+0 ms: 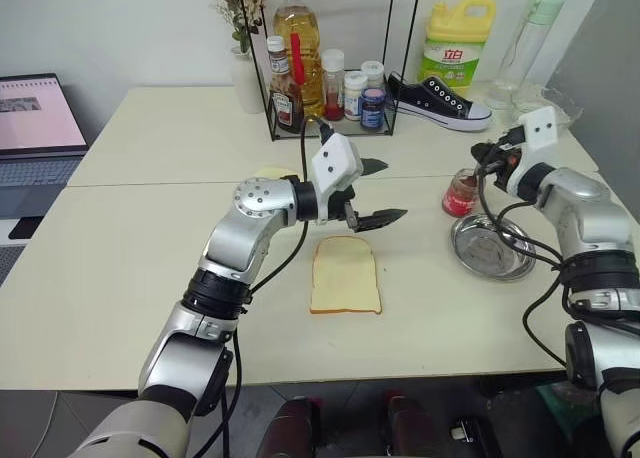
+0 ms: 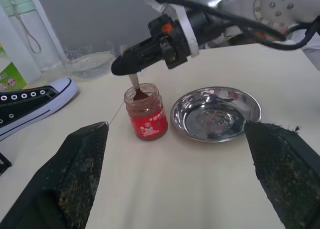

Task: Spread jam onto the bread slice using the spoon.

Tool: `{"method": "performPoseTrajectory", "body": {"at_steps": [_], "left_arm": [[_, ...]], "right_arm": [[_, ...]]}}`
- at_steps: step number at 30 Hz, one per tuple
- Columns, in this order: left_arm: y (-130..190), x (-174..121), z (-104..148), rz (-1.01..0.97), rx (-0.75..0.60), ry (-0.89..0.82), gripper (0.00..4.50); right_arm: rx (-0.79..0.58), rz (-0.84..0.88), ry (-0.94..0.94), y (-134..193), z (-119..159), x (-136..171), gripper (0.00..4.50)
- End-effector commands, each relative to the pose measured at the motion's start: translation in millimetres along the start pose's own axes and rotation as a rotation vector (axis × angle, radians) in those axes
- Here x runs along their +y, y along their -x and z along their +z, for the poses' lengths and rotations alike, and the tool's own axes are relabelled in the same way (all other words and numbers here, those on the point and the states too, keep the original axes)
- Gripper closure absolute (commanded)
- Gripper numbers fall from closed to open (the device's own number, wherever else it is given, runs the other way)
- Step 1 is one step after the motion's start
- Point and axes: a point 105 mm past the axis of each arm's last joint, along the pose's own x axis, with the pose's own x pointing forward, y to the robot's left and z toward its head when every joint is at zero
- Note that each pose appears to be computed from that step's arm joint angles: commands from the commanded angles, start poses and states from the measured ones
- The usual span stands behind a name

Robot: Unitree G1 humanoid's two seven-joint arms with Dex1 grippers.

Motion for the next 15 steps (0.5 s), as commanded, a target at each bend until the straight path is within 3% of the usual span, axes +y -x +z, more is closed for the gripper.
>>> {"method": "performPoseTrajectory", "body": {"at_steps": [1, 15], "left_arm": [[-1, 2, 17, -0.003, -0.037, -0.055, 0.0], [0, 2, 17, -0.017, -0.032, -0.067, 0.0]], "right_arm": [[-0.058, 0.001, -0.011, 3, 15, -3, 4.48], [-0.141, -0.055, -0.494, 16, 25, -21, 4.48]]}}
